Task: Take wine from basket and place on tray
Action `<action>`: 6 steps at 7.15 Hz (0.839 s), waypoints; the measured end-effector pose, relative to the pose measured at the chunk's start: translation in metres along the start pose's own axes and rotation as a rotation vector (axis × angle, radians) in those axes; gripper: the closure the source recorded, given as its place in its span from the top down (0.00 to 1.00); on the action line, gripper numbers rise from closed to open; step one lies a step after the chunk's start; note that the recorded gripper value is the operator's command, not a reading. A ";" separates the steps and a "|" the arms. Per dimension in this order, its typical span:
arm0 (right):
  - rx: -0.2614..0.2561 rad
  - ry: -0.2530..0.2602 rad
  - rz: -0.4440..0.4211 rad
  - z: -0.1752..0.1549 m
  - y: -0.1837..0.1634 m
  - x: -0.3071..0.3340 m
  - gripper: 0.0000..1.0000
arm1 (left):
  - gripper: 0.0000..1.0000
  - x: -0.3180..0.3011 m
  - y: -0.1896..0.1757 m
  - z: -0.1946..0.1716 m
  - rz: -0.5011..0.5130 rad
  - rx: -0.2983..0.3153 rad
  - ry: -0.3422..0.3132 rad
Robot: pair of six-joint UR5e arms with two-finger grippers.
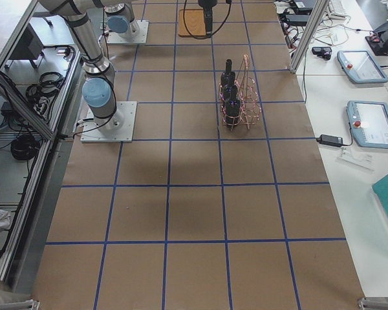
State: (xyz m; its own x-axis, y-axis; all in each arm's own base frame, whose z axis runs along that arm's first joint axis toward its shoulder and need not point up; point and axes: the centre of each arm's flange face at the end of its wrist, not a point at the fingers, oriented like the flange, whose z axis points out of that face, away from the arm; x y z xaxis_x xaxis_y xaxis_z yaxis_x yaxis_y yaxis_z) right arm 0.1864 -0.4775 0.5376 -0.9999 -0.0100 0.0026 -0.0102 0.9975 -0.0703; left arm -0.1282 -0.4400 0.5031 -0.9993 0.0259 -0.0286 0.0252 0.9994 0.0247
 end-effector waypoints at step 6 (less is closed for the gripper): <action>0.010 0.001 0.001 0.002 -0.001 0.000 1.00 | 1.00 -0.001 0.001 0.001 -0.001 -0.007 -0.004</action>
State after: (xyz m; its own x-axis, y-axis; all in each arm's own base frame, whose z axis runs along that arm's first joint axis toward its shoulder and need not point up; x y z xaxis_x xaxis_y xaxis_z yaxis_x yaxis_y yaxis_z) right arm 0.1863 -0.4788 0.5355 -1.0000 -0.0085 0.0039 -0.0088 0.9967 -0.0804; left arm -0.1270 -0.4387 0.5020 -0.9992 0.0247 -0.0329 0.0237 0.9992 0.0314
